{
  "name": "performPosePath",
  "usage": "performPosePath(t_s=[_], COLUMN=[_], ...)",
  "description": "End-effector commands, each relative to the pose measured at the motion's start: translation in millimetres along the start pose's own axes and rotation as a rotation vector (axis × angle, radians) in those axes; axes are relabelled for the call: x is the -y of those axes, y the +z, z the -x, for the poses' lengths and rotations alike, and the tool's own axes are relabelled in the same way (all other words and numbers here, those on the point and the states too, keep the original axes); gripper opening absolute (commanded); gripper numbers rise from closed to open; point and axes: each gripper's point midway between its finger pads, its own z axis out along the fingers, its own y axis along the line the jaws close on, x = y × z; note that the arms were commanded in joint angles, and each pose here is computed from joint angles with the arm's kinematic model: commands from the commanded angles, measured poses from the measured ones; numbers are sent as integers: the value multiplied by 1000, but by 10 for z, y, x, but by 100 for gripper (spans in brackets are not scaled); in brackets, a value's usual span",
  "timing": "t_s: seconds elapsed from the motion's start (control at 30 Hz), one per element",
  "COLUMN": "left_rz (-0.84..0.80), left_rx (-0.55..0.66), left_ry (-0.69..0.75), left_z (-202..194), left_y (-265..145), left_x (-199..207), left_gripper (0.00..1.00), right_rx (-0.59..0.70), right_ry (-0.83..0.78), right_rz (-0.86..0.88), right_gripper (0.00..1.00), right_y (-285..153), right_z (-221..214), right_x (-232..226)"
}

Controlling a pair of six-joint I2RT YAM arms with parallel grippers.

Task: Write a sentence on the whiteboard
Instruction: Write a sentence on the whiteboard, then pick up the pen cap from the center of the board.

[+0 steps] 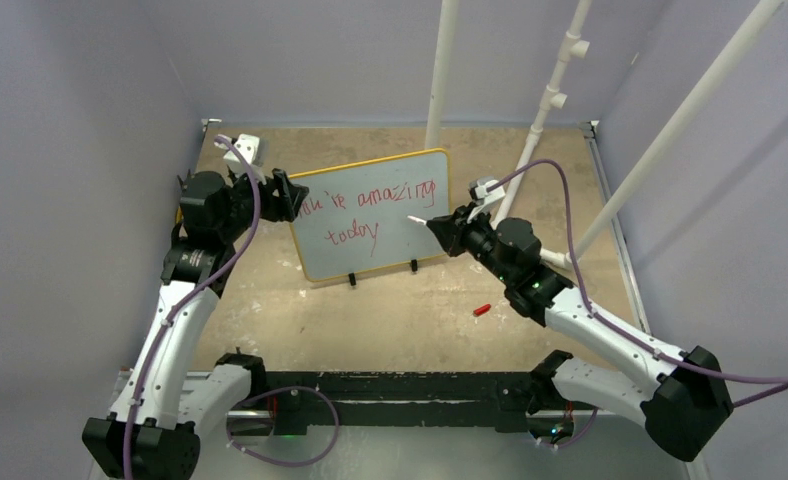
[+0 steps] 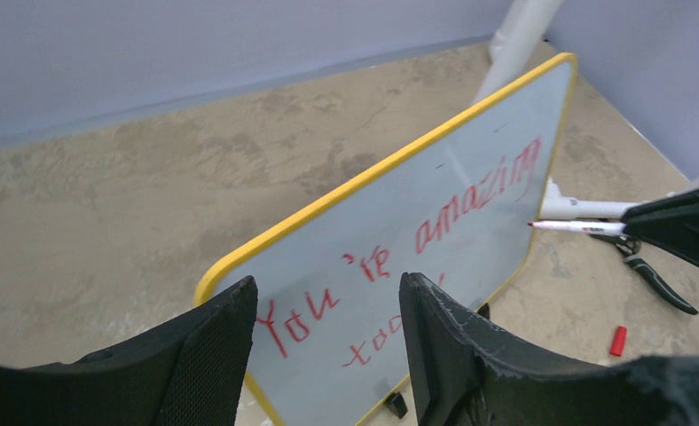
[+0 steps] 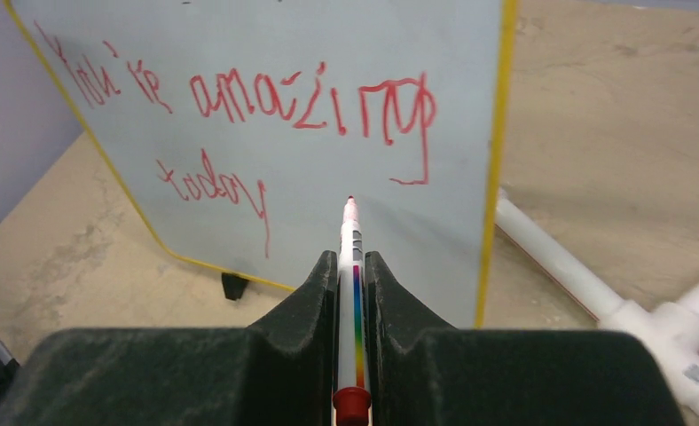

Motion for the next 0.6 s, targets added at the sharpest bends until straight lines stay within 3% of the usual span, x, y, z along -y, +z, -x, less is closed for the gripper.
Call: performPosePath(t_s=[0.0, 0.1, 0.3, 0.37, 0.57], left_rz=[-105, -193, -406, -500, -670], left_rx=[-21, -58, -120, -80, -120], left_ry=[55, 66, 119, 103, 87], left_z=[49, -85, -653, -792, -1672], left_y=[16, 151, 346, 379, 498], left_x=[390, 792, 2003, 2424, 3274], left_gripper=[56, 55, 53, 53, 53], right_rx=[30, 49, 141, 208, 356], right_ry=[-29, -25, 44, 68, 97], right_rz=[-29, -147, -396, -452, -508], right_gripper=[0, 0, 0, 0, 0], right_y=[-214, -338, -610, -709, -963], right_z=[317, 370, 497, 619, 888], right_x=[68, 297, 713, 794, 867])
